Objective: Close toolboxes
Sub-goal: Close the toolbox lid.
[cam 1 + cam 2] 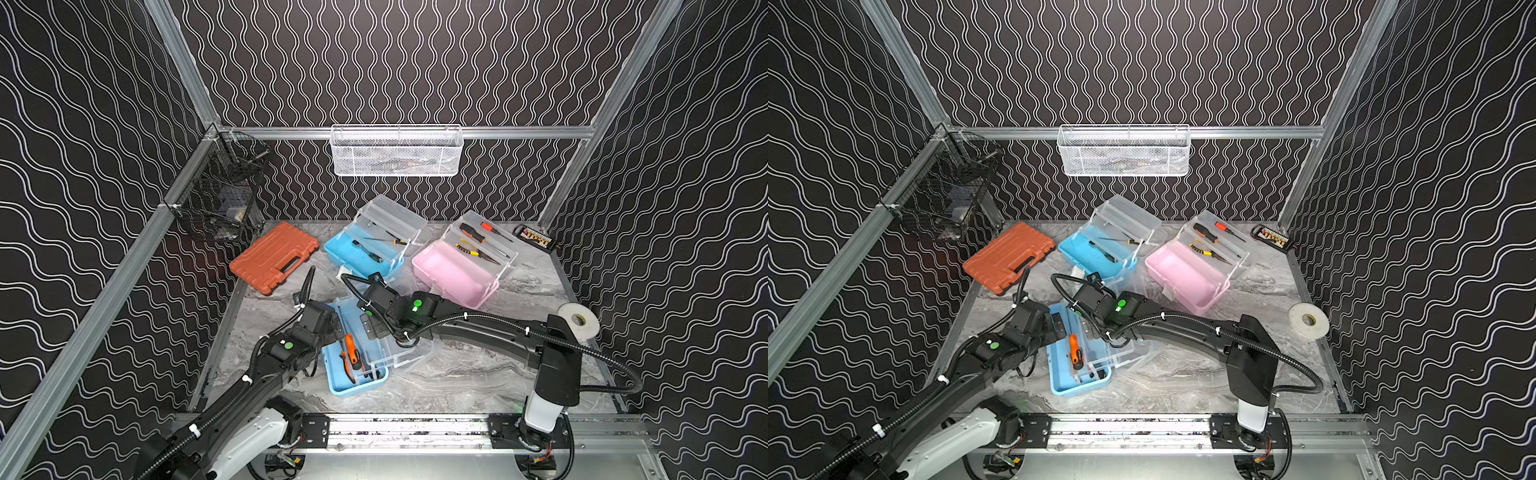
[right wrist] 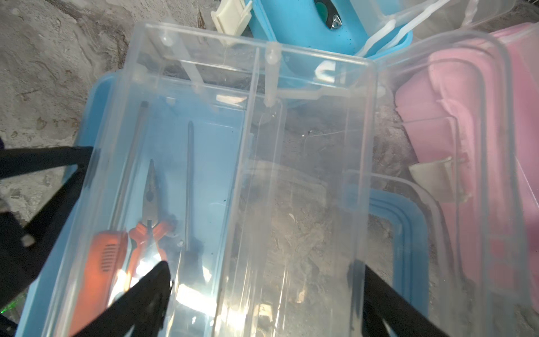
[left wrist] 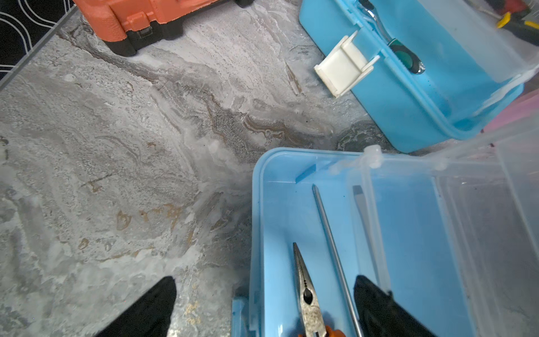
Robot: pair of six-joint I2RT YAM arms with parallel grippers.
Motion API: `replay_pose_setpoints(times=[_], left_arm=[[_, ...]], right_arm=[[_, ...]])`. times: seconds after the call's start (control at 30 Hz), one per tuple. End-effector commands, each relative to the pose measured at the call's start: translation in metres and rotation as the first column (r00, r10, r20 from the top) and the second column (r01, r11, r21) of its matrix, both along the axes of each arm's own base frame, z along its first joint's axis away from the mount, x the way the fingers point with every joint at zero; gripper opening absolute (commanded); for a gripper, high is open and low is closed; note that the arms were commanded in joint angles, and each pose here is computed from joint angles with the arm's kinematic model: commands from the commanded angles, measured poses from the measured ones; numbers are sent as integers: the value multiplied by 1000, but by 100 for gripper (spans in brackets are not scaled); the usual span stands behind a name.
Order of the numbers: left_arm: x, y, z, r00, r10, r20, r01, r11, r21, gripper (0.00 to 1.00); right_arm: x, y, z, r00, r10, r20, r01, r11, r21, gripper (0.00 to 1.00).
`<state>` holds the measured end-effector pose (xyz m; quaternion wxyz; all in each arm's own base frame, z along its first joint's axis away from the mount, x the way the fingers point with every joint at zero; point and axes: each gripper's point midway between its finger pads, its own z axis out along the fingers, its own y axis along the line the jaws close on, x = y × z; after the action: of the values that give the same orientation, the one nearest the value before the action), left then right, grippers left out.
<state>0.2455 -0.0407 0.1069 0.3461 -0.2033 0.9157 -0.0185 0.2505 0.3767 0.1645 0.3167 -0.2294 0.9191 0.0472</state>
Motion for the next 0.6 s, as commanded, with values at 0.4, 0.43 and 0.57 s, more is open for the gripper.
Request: replay_pose_setpoints(times=[0.4, 0.43, 0.57], left_arm=[[-2, -3, 29, 997, -10, 77, 14, 999, -53, 99], [-2, -5, 28, 997, -14, 75, 19, 998, -66, 99], [1, -15, 22, 997, -28, 72, 36, 993, -115, 99]], right_arm=[[4, 7, 3, 1000, -2, 27, 2, 1000, -11, 95], [4, 6, 3, 1000, -3, 29, 3, 1000, -14, 95], [4, 6, 3, 999, -4, 32, 5, 1000, -16, 95]])
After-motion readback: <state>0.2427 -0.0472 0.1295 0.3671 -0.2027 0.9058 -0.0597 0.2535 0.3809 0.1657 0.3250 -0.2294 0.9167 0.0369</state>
